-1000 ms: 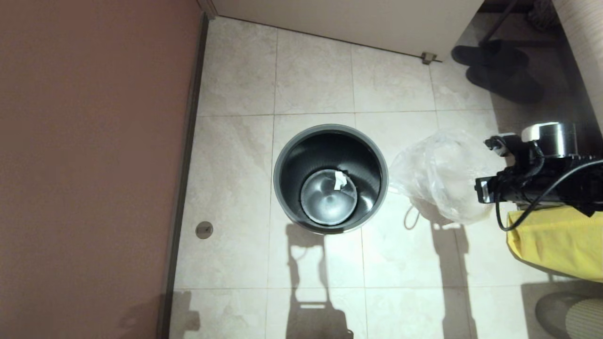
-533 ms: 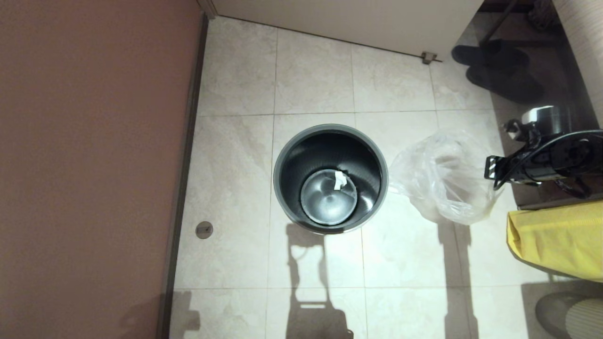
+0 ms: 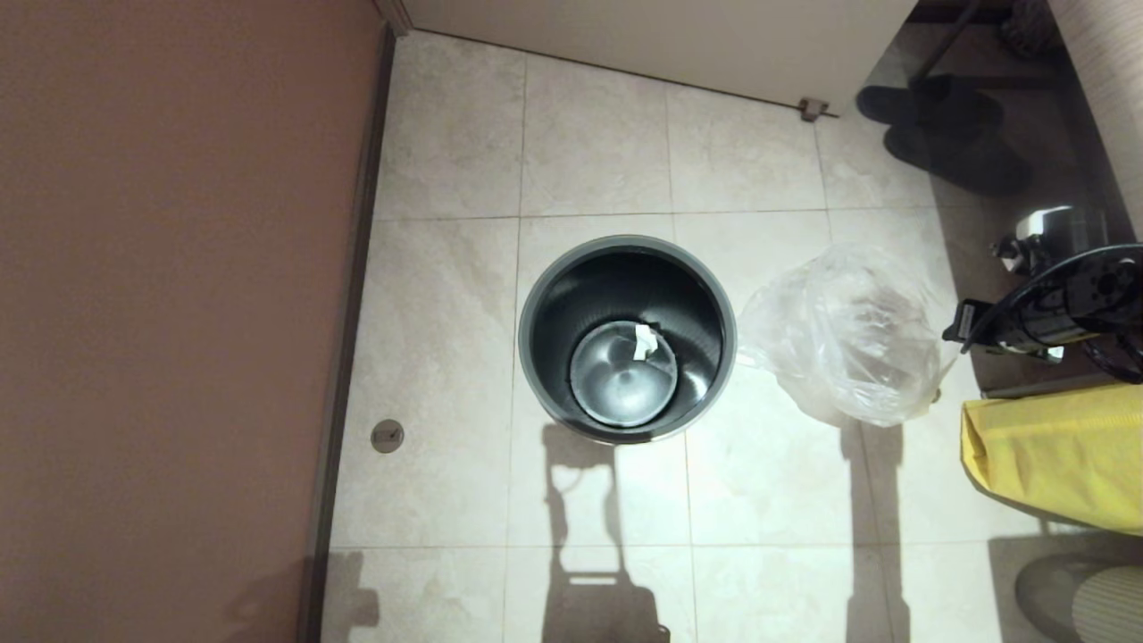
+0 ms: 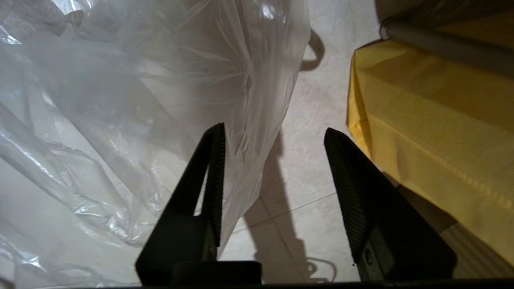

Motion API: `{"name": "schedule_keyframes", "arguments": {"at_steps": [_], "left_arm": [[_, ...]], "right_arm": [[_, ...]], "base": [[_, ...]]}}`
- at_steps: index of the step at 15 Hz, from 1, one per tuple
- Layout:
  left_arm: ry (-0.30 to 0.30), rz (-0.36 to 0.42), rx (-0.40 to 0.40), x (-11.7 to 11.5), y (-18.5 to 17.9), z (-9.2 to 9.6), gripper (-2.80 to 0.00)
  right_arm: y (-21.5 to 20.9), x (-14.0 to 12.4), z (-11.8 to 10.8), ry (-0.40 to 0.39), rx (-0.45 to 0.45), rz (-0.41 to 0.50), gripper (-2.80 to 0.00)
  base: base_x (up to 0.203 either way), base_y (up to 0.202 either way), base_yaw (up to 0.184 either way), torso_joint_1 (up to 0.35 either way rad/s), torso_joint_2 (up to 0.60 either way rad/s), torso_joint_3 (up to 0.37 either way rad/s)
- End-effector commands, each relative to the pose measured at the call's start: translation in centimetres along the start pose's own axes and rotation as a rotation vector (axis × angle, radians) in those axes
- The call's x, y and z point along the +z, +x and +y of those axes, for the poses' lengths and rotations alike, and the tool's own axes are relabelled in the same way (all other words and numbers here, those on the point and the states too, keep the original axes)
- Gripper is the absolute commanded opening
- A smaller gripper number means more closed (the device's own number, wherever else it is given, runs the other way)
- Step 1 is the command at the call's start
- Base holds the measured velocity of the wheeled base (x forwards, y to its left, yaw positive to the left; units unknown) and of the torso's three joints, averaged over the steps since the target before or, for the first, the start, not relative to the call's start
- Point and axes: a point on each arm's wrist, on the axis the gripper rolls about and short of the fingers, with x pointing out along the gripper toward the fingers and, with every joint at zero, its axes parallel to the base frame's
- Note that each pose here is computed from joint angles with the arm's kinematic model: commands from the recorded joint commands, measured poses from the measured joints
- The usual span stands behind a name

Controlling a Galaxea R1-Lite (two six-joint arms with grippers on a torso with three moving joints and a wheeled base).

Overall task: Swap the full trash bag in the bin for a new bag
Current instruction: Pick up the trash bag

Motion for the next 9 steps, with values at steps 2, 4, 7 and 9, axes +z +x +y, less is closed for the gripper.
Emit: {"name": "schedule_keyframes", "arguments": {"at_steps": [2,4,7,9], "left_arm": [[0.0,0.001,0.0,0.0,0.0,0.0,-2.8],[0.0,0.001,0.0,0.0,0.0,0.0,-2.8],[0.0,0.001,0.0,0.0,0.0,0.0,-2.8],[0.0,0.001,0.0,0.0,0.0,0.0,-2.8]], "right_arm": [[1.3,-1.0,-0.1,0.055,0.022,0.072,0.0],[3.0,-2.0,0.0,0.068,0.017,0.108,0.0],[3.9,-2.0,0.2,0.149,0.067,0.125,0.0],[4.3,-2.3,0.3,0.196,0.139,0.16,0.0]], "base": [[0.0,0.0,0.0,0.0,0.0,0.0],[0.0,0.0,0.0,0.0,0.0,0.0],[0.0,0.0,0.0,0.0,0.0,0.0],[0.0,0.0,0.0,0.0,0.0,0.0]]}}
